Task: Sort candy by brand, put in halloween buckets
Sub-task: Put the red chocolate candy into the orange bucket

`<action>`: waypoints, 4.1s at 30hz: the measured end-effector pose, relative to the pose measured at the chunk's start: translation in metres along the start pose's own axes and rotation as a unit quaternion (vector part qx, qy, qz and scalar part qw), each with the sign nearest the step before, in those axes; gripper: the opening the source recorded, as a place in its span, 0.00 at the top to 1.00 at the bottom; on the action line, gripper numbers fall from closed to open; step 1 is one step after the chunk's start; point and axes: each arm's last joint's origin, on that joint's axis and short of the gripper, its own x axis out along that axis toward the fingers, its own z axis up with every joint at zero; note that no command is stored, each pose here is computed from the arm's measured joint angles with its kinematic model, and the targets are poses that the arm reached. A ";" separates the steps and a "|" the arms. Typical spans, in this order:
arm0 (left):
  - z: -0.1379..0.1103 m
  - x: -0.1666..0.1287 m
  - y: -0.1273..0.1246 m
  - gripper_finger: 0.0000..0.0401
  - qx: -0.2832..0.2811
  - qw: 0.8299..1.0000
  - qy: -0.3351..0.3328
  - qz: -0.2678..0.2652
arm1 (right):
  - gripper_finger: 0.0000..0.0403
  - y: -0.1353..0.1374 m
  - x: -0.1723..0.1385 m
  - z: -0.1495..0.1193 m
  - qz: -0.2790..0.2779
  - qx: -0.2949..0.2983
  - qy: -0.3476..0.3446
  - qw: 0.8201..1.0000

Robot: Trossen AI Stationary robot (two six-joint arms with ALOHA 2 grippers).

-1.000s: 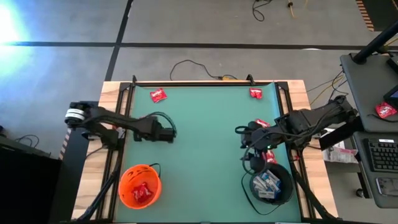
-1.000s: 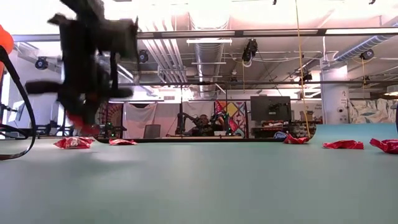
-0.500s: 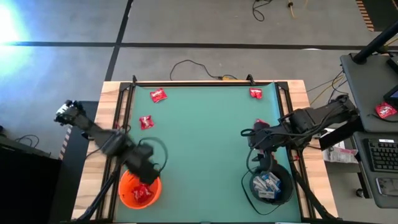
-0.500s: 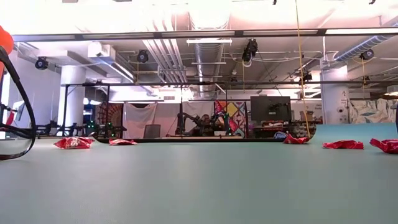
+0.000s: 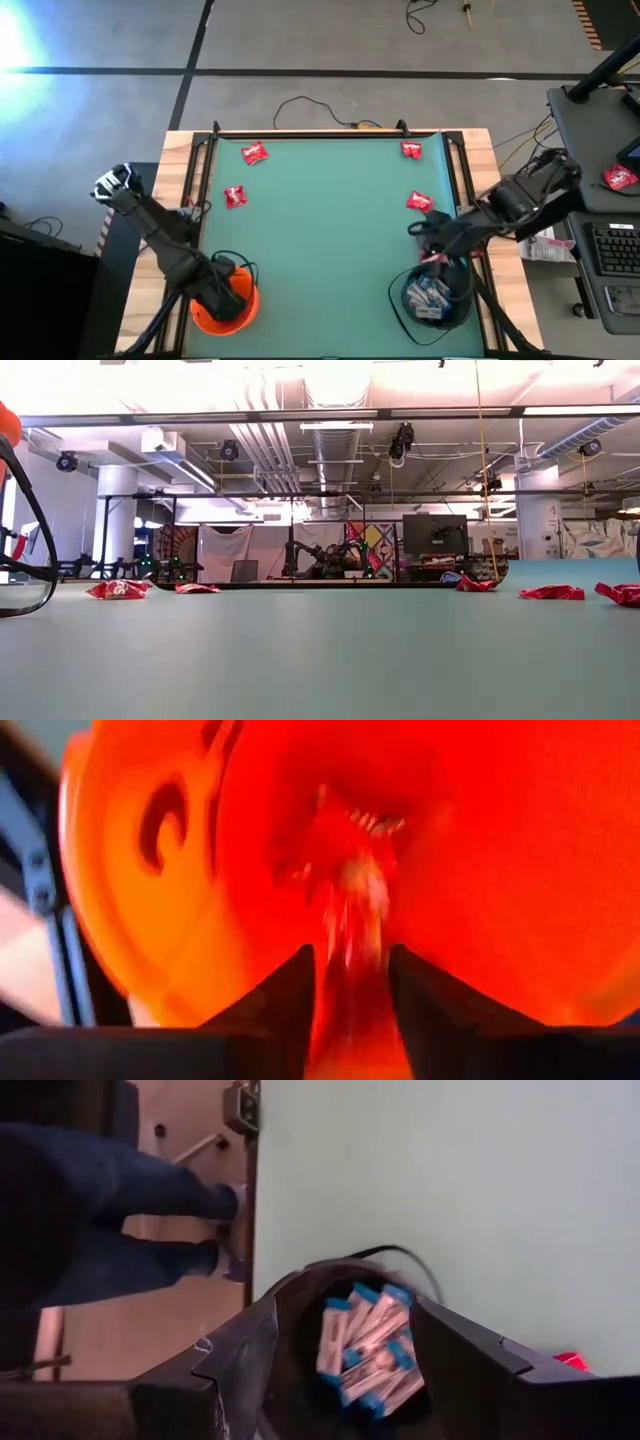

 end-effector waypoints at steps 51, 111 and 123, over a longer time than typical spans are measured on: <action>0.228 0.058 0.154 0.19 -0.447 0.828 -0.335 0.050 | 0.46 0.043 -0.021 -0.009 -0.117 -0.001 -0.292 0.949; 0.214 -0.034 0.077 0.97 -0.080 0.904 -0.417 -0.046 | 0.46 0.058 0.027 -0.053 -0.075 -0.025 -0.113 0.990; 0.104 -0.097 0.002 0.99 0.154 0.915 -0.282 -0.245 | 0.46 0.039 0.040 -0.068 -0.094 -0.053 -0.087 0.990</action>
